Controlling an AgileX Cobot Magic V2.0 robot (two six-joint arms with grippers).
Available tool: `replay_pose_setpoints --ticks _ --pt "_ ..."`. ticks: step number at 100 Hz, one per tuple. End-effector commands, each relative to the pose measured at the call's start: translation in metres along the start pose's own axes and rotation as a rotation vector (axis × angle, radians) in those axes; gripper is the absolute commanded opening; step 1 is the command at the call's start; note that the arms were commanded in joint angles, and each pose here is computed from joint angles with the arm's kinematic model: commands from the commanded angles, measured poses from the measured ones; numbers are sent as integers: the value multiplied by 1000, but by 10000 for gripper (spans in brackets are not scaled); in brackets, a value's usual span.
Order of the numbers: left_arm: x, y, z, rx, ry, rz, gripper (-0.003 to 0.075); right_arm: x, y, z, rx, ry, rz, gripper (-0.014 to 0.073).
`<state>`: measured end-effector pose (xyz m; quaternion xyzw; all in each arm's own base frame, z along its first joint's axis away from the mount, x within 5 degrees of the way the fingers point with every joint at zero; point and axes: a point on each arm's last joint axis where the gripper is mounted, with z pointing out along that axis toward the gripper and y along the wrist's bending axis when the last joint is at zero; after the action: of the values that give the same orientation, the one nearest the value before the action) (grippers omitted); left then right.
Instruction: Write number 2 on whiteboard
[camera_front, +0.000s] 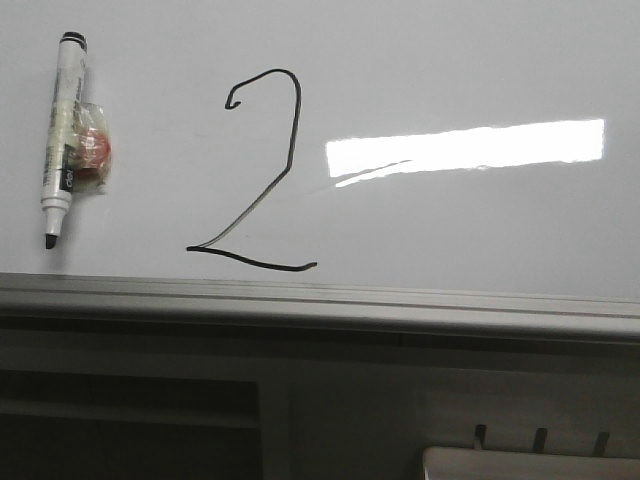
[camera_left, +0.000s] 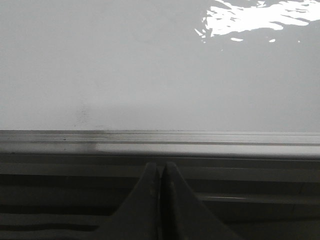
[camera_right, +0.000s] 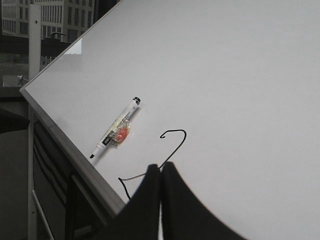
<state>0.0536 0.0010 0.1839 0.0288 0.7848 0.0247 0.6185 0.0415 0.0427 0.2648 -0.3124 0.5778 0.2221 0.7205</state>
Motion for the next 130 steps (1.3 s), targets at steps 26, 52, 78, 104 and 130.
replay_pose_setpoints --ticks 26,52,78,104,130 --pt "-3 0 -1 1 -79 -7 -20 -10 -6 0 50 -37 -3 -71" --pt "-3 0 -1 1 -79 -7 -20 -12 -6 0 50 -62 97 -71" --pt "-3 0 -1 1 -79 -7 -20 -18 -10 -1 132 -123 112 -71" --pt "-3 0 -1 1 -80 -7 -20 -11 -33 -8 546 -26 39 -71" --pt "-3 0 -1 1 -80 -7 -20 14 -43 -21 854 20 9 -71"
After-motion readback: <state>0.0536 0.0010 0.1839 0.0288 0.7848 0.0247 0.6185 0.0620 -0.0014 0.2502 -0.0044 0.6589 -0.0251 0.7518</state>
